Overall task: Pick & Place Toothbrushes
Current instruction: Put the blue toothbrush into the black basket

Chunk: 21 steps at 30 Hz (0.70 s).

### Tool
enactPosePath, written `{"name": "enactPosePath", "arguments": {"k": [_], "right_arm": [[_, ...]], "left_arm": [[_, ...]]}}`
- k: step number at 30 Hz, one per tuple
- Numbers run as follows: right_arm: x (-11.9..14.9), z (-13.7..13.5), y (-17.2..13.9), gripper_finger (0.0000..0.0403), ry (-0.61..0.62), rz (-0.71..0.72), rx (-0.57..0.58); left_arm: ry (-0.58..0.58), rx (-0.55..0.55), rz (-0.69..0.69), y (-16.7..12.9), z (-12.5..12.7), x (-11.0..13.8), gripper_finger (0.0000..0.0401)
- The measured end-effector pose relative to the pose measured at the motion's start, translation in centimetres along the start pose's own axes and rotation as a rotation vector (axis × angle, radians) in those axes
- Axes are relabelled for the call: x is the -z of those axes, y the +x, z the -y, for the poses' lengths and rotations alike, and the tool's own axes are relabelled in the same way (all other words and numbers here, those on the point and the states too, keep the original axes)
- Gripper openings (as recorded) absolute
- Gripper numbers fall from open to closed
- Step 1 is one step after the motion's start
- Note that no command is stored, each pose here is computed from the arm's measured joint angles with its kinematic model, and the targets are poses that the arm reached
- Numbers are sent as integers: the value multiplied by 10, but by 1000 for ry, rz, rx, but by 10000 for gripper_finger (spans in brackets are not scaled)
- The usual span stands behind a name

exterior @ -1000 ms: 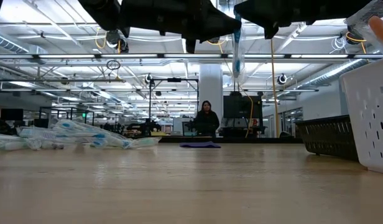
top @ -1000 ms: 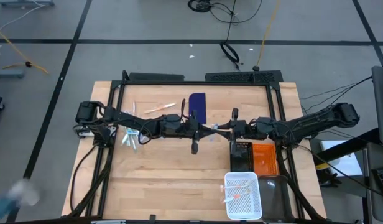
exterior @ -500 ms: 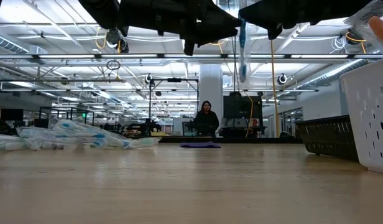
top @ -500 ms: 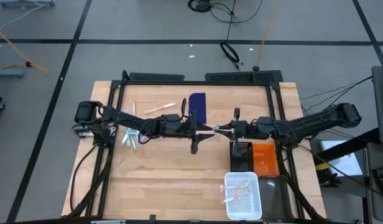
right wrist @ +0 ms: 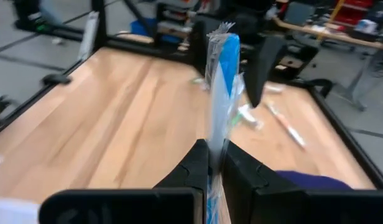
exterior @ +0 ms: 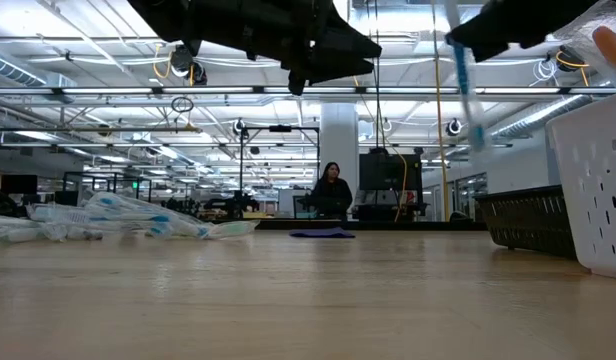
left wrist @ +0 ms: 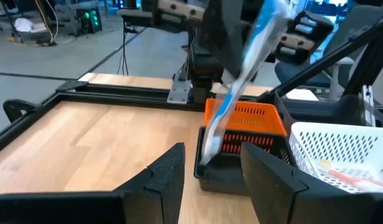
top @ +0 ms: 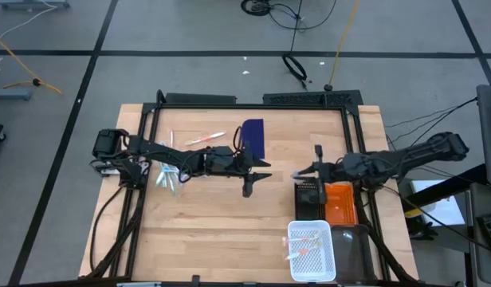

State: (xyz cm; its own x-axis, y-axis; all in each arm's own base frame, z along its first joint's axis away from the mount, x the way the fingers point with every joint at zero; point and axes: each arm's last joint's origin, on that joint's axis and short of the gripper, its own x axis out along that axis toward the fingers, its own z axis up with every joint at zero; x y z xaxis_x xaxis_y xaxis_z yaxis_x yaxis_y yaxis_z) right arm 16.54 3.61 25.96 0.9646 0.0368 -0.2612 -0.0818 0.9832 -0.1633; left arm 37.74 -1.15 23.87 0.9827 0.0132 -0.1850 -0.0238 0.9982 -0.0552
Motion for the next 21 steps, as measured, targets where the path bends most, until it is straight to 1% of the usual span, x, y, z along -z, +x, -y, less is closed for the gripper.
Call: {"name": "enactPosePath", "arguments": {"k": [7, 15, 21], "right_arm": [[8, -10, -20, 17, -51, -75, -90], [20, -22, -25, 17, -90, -195, -176], [22, -26, -27, 17, -107, -214, -204]], "left_arm": [[1, 0, -3, 0, 0, 0, 159], [0, -7, -1, 0, 0, 0, 159], [0, -6, 0, 0, 0, 0, 159]]}}
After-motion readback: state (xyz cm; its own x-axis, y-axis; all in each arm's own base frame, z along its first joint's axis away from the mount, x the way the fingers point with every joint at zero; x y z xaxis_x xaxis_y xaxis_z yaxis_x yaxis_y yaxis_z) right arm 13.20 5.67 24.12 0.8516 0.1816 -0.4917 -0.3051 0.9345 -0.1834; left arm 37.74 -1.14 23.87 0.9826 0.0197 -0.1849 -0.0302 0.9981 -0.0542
